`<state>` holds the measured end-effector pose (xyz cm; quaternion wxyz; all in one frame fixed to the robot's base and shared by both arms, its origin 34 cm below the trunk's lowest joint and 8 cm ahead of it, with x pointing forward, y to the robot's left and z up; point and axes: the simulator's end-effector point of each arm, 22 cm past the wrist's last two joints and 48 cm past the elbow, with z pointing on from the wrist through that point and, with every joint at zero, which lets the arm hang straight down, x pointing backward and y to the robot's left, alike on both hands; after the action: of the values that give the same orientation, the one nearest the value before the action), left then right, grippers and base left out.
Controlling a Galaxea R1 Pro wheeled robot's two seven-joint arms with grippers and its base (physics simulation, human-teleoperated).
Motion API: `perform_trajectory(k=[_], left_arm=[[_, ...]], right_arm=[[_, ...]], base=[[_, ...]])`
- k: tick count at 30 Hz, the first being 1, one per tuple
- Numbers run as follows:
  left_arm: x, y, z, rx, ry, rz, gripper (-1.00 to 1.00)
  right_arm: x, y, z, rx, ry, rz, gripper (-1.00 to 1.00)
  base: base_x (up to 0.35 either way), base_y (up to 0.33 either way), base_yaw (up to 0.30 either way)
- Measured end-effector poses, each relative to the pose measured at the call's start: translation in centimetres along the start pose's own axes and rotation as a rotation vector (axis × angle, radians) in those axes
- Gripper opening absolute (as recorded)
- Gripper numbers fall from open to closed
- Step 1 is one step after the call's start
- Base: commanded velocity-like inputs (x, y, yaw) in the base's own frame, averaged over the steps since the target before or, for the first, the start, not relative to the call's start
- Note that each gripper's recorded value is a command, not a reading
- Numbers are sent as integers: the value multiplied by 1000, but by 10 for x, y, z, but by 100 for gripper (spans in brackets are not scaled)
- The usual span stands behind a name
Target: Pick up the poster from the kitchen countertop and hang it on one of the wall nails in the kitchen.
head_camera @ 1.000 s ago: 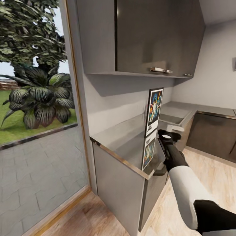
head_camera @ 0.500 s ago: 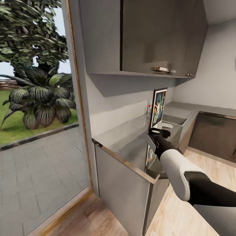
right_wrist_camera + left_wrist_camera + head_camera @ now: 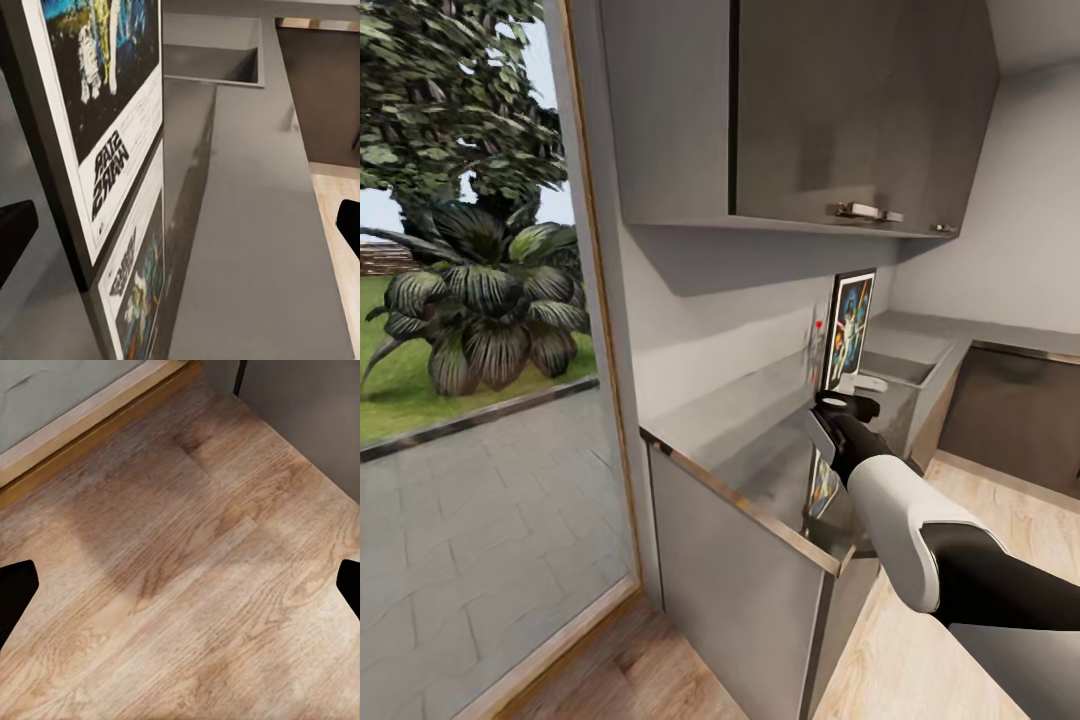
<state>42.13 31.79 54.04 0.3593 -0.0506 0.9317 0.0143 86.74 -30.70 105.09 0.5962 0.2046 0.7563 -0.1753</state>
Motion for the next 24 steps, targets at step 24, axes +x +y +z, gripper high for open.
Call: perform_trajectory(k=[24], left_arm=[[-2,9,0,-10,-2,8,100]], right_arm=[[14,6,1,-16,-22,11,100]], base=[[62,32,0]])
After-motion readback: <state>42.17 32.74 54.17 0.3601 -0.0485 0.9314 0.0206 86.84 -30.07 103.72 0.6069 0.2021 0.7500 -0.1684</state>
